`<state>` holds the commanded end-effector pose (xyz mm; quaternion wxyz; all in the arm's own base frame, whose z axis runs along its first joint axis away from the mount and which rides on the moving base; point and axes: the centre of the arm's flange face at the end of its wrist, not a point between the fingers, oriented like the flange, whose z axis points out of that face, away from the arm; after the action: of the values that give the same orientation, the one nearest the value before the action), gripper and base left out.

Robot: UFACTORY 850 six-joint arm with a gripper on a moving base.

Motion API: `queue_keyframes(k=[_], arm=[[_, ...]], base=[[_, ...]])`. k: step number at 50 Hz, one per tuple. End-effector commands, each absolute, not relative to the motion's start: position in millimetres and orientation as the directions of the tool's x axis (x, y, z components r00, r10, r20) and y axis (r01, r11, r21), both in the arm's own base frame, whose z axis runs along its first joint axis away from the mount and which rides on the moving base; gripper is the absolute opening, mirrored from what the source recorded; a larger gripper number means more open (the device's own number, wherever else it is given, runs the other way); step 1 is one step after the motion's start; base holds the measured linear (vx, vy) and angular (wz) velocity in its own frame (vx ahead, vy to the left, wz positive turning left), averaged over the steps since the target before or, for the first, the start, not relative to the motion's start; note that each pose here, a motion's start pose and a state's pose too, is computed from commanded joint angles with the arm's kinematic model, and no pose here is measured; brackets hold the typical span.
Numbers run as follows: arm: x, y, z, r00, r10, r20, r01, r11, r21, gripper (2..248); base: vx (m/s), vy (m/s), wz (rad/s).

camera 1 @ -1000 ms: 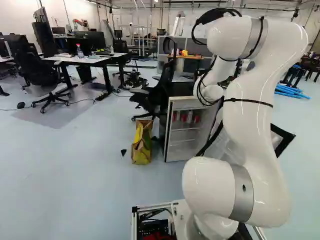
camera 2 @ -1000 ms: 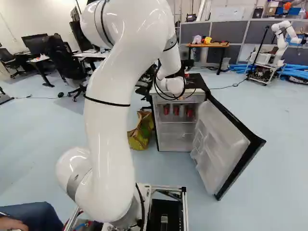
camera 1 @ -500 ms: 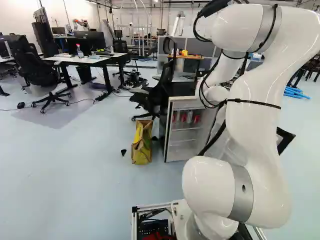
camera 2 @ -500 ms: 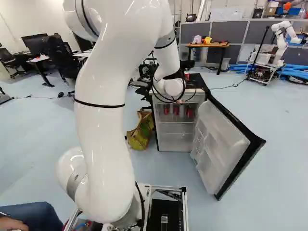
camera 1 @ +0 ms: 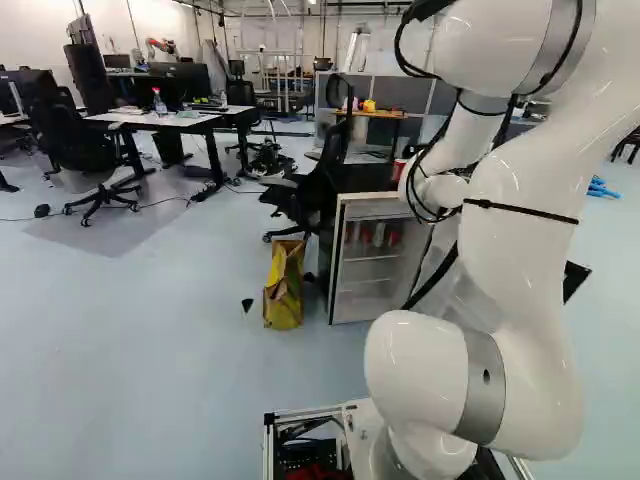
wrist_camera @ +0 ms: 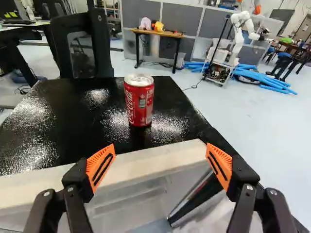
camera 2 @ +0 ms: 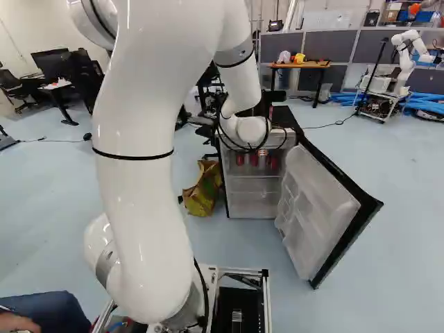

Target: Grab a drink from the fridge

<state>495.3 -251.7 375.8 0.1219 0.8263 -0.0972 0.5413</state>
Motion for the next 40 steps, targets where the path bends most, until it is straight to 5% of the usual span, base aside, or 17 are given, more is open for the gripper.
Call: queue_keyframes(k=[40], arm=[[420,-287,406,0.475,-0.178,0.862,-0.465,-0.882,0.074,247]], base=[[0.000,0.000,0.000]])
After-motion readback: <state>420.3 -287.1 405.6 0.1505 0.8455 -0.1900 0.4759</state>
